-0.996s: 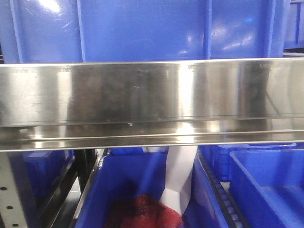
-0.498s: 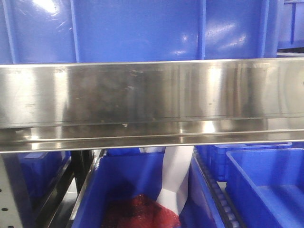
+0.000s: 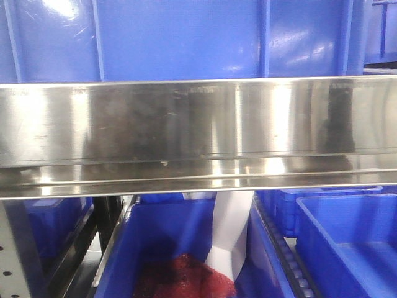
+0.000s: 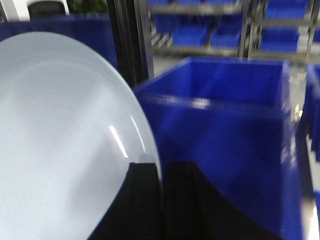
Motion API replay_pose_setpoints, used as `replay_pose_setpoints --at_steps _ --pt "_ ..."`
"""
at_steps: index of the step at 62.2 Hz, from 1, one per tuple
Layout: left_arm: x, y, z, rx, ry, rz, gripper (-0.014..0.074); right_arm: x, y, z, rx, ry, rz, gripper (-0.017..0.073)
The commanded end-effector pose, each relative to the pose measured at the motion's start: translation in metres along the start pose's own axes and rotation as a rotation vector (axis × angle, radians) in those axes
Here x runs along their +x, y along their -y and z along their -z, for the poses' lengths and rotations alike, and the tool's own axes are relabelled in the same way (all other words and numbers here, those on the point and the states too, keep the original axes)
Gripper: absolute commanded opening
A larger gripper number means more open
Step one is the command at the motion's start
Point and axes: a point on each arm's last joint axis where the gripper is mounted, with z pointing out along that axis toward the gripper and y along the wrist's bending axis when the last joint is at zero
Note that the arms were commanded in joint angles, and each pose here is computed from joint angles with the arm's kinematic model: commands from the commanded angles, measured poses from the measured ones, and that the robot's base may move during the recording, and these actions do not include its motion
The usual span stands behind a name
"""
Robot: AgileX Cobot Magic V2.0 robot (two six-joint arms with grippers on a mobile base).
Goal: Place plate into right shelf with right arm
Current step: 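Lower the plate into a blue bin and open the right gripper, then withdraw the right gripper up out of the blue bin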
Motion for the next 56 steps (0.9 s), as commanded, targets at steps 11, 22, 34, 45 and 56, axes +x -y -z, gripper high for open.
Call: replay_pose_setpoints --at_steps 11,22,34,45,56 --pt "-0.005 0.0 0.0 -0.003 0.082 0.009 -0.0047 -0.019 0.001 -0.004 0.013 0.104 -0.006 0.0638" --pt "-0.005 0.0 0.0 -0.003 0.082 0.009 -0.0047 -0.019 -0.002 0.002 -0.004 0.062 -0.005 0.0633" --pt "-0.005 0.0 0.0 -0.003 0.082 0.009 -0.0047 -0.036 -0.012 0.043 -0.049 0.04 0.008 0.0625" --pt "-0.005 0.0 0.0 -0.003 0.082 0.009 -0.0047 -0.045 -0.024 0.099 -0.109 -0.037 0.037 0.0288" --pt "-0.005 0.0 0.0 -0.003 0.082 0.009 -0.0047 -0.042 -0.031 0.149 -0.137 -0.053 0.056 0.0072"
